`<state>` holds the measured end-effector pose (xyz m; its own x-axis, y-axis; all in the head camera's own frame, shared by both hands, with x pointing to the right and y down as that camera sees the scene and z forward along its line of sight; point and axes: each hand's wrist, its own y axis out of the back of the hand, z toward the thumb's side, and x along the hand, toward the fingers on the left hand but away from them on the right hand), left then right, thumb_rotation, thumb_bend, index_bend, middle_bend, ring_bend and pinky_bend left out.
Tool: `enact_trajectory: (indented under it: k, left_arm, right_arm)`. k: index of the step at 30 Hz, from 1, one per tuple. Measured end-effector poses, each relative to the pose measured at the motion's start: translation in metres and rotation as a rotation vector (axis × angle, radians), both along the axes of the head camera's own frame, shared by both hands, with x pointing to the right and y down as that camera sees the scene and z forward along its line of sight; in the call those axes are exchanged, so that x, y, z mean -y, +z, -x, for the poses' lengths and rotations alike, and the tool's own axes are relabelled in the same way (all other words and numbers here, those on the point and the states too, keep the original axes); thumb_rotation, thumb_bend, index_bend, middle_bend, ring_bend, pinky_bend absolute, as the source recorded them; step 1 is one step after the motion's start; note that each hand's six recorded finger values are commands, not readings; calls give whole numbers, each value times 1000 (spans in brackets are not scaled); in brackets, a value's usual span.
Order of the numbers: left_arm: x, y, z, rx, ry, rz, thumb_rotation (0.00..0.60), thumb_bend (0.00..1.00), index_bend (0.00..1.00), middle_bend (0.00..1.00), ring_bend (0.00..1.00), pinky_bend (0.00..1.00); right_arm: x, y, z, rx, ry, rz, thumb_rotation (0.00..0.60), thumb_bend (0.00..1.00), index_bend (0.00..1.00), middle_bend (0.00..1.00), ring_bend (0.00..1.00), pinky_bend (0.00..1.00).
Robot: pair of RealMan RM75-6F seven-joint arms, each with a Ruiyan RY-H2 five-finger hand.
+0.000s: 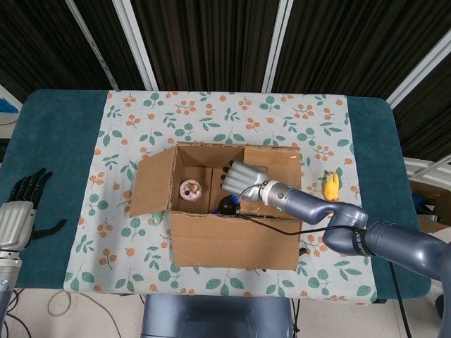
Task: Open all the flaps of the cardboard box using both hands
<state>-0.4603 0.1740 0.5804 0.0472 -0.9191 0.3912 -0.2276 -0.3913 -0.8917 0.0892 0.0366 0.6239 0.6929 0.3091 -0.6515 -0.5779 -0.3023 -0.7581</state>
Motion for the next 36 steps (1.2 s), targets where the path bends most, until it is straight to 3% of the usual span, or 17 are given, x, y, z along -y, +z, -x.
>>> enact_trajectory:
  k: [14,28,36]
  left_arm:
    - [0,-2,-2,-18,-4,-4,600,154,0,0,0,48]
    - [-1,-3,-4,-20,5,-10,600,154,0,0,0,49]
    - [-1,-5,-4,-17,10,-22,600,154,0,0,0,49]
  right_arm:
    - [10,-22,-24,-144,-116,-120,600,1000,523,398,263,303]
    - [13,-61,-38,-178,-133,-193,600,1000,523,397,263,303]
    - [15,-71,-45,-195,-131,-219,600,1000,523,397,262,303]
